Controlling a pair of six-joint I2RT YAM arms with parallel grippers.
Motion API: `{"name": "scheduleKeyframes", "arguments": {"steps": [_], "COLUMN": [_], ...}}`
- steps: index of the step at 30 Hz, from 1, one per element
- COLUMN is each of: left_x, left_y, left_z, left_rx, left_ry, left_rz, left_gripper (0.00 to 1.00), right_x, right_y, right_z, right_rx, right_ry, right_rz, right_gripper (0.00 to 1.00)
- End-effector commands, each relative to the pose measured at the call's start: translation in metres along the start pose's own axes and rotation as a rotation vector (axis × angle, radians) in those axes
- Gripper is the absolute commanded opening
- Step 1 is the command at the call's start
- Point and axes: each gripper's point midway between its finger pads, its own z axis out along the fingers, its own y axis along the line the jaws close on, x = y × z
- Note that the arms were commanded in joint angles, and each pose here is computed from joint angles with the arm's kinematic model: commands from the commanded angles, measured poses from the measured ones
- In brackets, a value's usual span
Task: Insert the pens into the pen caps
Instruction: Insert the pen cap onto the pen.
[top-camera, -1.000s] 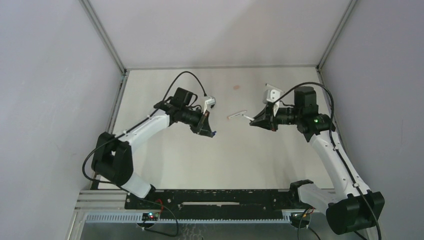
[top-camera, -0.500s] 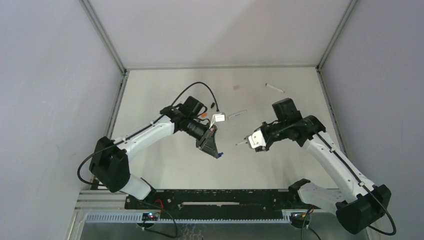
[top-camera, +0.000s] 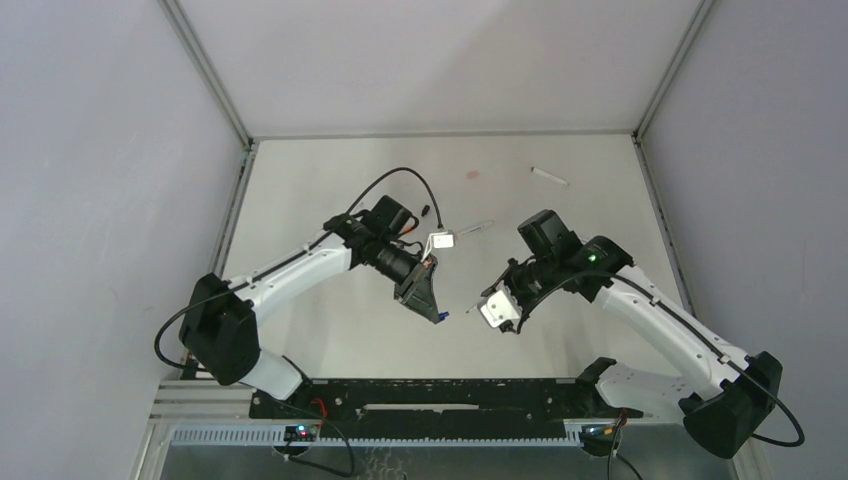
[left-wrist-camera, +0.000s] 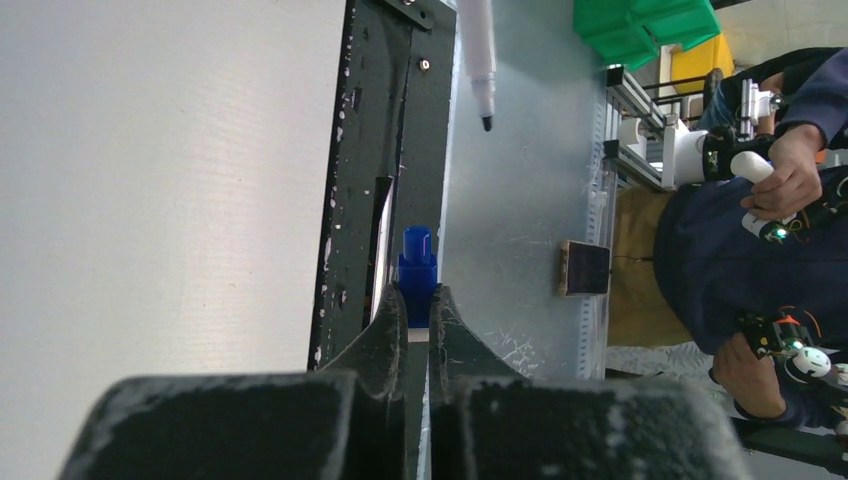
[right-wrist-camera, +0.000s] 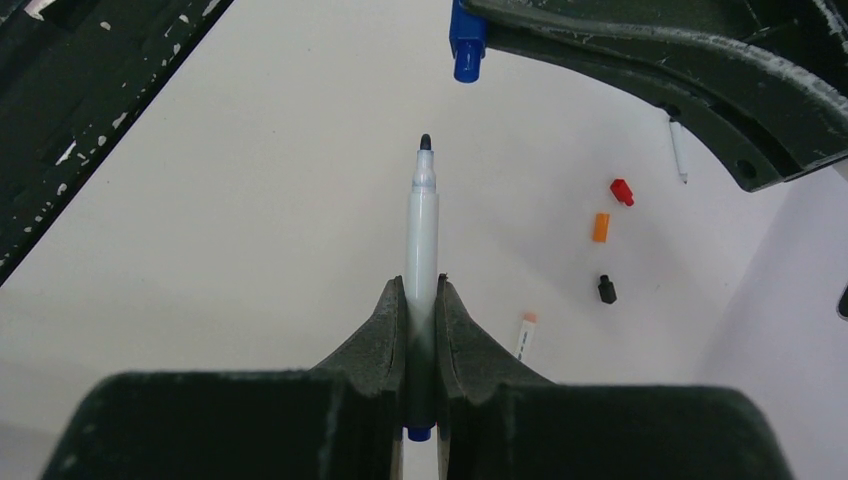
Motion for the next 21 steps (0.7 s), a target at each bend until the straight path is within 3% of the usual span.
{"name": "scheduleKeyframes", "arguments": {"steps": [1,21], "left_x": [-0.019,-0.026], "left_y": [-0.02,-0.021], "left_z": [-0.003,0.007], "left_rx": [0.05,0.077], "left_ry": [-0.033,-0.035], "left_rz": [0.066,0.053], "left_gripper": [0.0,0.0], "right_x": [0.0,-0.001], "right_y": [-0.011,-0.011], "right_z": [0.0,0.016], "right_rx": [0.023,0.015], "right_ry": [0.029,0.052], "right_rz": [-0.009,0.006], "right_gripper": [0.0,0.0]}}
